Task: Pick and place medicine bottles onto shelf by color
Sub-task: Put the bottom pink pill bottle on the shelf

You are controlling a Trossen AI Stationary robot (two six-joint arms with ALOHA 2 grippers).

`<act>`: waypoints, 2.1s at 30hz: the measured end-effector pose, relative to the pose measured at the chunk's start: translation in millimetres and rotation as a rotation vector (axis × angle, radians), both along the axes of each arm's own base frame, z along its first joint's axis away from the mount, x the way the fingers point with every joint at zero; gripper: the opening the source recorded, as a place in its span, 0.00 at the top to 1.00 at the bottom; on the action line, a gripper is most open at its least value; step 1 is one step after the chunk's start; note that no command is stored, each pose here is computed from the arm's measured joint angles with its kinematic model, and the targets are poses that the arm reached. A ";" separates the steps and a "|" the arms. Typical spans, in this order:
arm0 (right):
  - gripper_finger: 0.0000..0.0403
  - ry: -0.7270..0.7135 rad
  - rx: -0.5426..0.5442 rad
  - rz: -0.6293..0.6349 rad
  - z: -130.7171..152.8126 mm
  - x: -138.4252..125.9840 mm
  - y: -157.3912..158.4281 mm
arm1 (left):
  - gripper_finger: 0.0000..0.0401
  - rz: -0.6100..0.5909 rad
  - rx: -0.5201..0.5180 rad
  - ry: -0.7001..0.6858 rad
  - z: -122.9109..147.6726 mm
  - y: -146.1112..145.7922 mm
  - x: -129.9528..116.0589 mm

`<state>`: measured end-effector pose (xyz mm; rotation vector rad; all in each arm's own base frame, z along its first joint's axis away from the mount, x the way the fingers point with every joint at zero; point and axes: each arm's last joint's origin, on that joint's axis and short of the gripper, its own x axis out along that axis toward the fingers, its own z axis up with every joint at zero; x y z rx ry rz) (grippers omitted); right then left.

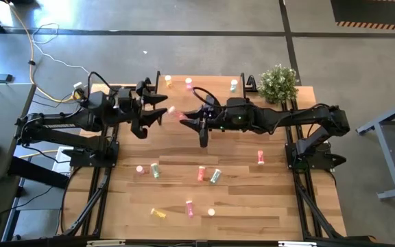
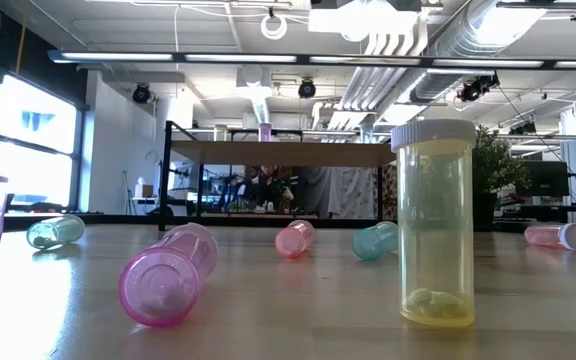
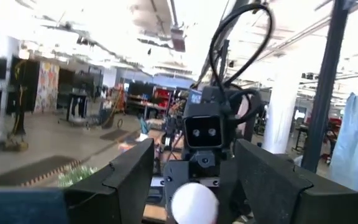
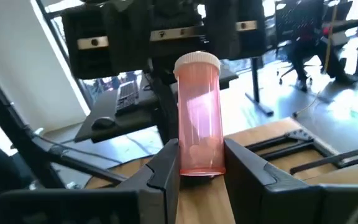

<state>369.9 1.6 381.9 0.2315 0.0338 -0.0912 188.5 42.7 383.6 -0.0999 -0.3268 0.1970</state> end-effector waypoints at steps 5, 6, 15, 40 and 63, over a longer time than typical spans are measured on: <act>0.78 -0.102 -0.030 -0.006 11.3 -1.4 -0.2 | 0.47 -0.003 0.028 -0.033 5.8 -2.2 -8.3; 0.78 -0.127 -0.034 -0.006 14.1 -2.0 -0.2 | 0.47 -0.003 0.028 -0.036 6.3 -2.4 -9.1; 0.78 -0.306 -0.114 0.043 32.7 -6.4 2.0 | 0.47 -0.032 -0.027 -0.027 2.4 -1.3 -2.1; 0.78 -0.265 -0.092 0.083 28.6 -5.4 2.9 | 0.47 -0.171 -0.012 -0.175 -9.0 6.2 46.4; 0.78 -0.241 -0.080 0.055 26.3 -4.7 0.4 | 0.64 -0.190 -0.027 -0.171 -4.5 10.0 64.8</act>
